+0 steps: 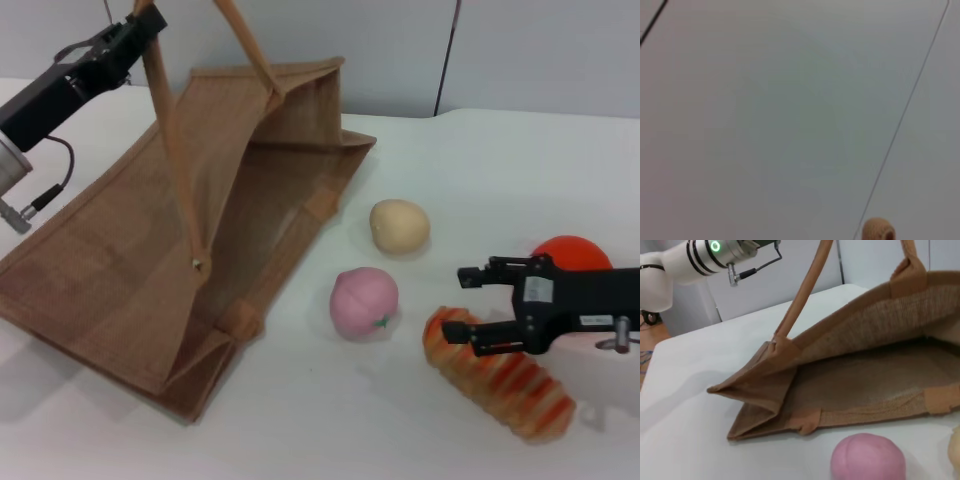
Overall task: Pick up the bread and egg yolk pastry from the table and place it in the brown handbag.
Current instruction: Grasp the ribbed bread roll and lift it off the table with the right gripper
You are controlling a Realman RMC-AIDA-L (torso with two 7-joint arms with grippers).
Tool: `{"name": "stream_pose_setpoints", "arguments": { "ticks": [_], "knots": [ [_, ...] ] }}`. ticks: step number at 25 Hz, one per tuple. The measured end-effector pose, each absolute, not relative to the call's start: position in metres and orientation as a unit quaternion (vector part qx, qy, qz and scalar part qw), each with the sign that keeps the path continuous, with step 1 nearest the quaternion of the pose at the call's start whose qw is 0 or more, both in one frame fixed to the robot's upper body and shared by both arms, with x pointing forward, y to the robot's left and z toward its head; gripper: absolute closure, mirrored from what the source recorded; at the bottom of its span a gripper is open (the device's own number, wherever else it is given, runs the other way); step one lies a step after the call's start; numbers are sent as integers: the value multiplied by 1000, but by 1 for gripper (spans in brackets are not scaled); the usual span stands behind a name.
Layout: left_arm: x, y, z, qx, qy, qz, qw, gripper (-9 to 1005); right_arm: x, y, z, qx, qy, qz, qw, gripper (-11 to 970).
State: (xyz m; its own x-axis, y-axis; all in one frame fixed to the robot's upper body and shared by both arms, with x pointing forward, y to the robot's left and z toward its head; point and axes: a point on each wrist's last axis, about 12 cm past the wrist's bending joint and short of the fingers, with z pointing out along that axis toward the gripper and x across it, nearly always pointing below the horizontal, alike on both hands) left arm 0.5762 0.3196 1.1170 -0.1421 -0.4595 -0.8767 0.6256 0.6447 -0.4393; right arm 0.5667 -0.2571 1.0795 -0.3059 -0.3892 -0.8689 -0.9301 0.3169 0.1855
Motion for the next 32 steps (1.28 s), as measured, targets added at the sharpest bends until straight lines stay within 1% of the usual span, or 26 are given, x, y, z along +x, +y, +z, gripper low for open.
{"name": "stream_pose_setpoints", "arguments": {
  "ticks": [6,9,13,18,24,32],
  "knots": [
    [573,333,1119,52,625,-410,662,876,562,-263,1082,-456,744,365,326,125],
    [573,334,1119,52,625,-409,663,876,559,-261,1080,-458,755,365,295,130],
    [573,334,1120,50,625,-410,662,876,563,-259,1078,-456,776,343,268,135],
    [576,333,1122,51,624,-412,662,876,571,-259,1081,-449,790,318,268,143],
    [579,331,1123,54,626,-411,661,876,573,-259,1092,-459,779,323,278,151],
    [577,333,1122,50,626,-410,661,876,571,-261,1087,-455,791,314,260,163]
  ]
}}
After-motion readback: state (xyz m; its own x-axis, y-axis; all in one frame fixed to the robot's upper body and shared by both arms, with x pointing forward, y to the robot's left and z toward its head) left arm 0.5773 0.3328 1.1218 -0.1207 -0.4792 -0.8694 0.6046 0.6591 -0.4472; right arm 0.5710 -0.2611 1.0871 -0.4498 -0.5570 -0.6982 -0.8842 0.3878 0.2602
